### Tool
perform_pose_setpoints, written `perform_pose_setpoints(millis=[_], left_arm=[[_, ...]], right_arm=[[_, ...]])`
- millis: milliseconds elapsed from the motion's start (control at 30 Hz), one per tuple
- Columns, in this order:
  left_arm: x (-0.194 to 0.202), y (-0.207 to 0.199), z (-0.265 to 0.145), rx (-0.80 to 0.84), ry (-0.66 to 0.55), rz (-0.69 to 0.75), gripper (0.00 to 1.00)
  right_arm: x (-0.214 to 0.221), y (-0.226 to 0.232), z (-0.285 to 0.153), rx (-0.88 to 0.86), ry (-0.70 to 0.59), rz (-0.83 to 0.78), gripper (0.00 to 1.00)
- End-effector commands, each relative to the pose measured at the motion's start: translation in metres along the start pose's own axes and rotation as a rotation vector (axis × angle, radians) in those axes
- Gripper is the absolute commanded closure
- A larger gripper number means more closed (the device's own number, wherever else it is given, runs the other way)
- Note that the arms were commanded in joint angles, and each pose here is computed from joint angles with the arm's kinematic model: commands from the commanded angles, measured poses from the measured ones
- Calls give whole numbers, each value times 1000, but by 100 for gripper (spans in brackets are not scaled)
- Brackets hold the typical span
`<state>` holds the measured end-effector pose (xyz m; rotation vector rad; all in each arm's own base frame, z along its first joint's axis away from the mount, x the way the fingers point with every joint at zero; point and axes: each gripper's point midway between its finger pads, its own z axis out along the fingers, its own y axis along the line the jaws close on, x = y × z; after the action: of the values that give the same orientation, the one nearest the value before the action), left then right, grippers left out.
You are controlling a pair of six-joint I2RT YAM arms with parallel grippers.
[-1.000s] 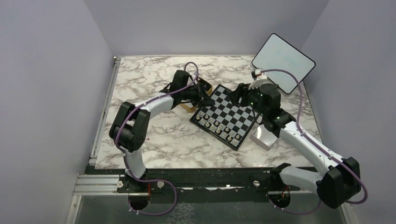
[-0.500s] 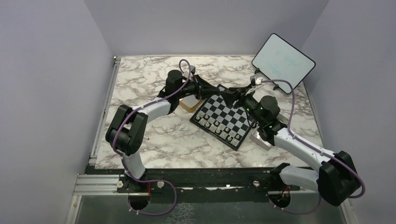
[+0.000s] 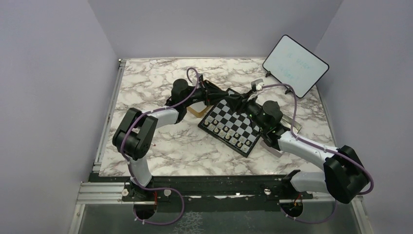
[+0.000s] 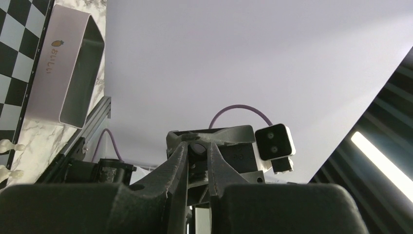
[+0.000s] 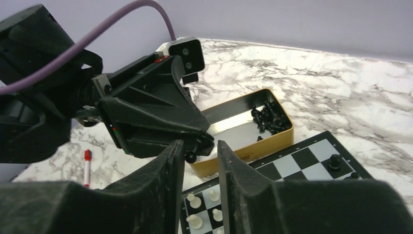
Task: Set up the chess pieces on the board
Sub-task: Place the chess piece on the chessboard.
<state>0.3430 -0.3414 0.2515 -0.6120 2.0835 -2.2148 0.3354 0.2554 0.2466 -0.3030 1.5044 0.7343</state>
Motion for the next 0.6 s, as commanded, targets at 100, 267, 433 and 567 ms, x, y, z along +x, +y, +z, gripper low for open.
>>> perform_pose_setpoints(millis=[100, 267, 433, 567], left_arm=[[1, -7, 1, 69, 18, -6, 92], [0, -6, 3, 79, 18, -12, 92], [-2, -3, 4, 84, 16, -14, 92], [-3, -1, 7, 83, 27, -4, 90]], right_arm=[[-24, 6, 11, 6, -75, 32, 68], [-21, 1, 11, 41, -71, 38, 72], [-25, -1, 11, 59, -85, 66, 89], [-31, 2, 8, 62, -88, 100, 99]])
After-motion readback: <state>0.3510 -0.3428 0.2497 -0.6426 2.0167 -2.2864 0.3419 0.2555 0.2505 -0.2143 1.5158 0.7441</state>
